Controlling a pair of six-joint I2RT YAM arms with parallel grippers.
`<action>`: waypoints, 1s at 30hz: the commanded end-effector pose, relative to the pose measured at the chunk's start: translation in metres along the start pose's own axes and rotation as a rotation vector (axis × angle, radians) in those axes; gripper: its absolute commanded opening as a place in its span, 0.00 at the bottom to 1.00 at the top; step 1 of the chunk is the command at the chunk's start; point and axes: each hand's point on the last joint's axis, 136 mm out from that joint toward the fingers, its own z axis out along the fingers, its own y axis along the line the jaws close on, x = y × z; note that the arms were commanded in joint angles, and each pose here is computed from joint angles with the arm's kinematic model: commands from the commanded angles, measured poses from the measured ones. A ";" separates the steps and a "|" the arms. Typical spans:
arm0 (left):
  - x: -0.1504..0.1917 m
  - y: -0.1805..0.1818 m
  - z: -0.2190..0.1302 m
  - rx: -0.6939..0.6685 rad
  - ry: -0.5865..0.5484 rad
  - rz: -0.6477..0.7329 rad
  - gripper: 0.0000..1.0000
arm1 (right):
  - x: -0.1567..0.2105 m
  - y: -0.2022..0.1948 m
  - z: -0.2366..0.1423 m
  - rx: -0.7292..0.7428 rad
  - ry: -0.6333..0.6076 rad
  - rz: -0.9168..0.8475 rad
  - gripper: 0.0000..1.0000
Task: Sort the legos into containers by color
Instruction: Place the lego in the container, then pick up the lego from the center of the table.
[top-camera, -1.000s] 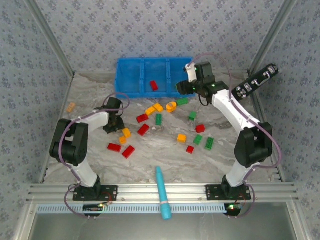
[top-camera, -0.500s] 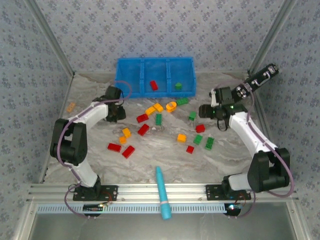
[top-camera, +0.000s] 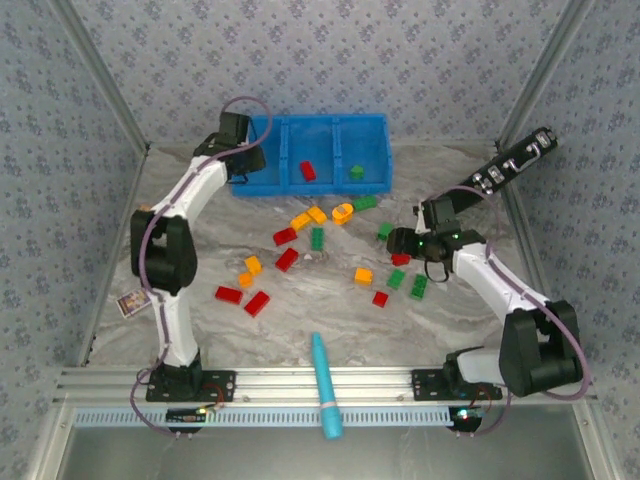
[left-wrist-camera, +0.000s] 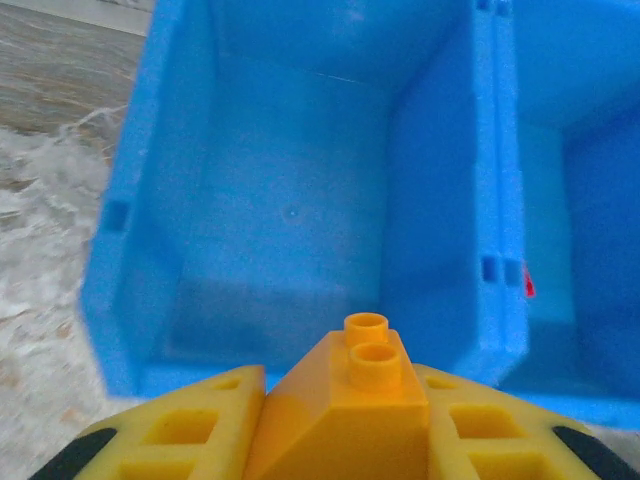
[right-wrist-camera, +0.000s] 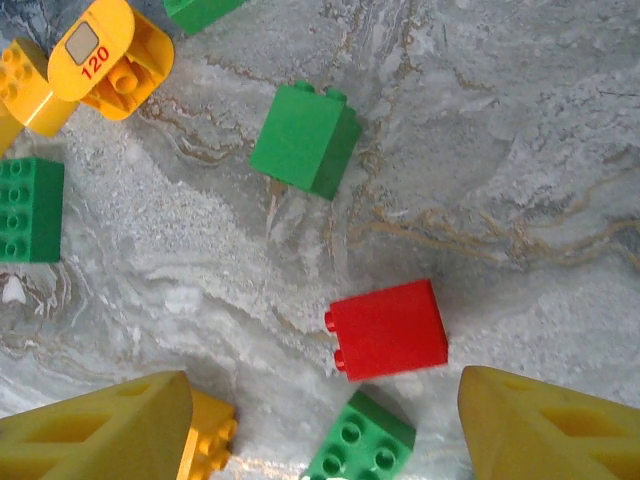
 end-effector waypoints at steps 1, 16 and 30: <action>-0.003 -0.009 0.021 0.034 0.022 -0.005 0.31 | -0.020 0.009 0.008 -0.033 -0.048 0.016 0.74; -0.025 -0.025 0.034 0.065 -0.003 0.010 0.59 | -0.046 0.015 0.072 -0.048 -0.006 0.045 0.75; -0.070 -0.029 -0.115 0.078 -0.159 0.165 0.64 | -0.043 -0.004 0.118 0.108 0.093 0.056 0.67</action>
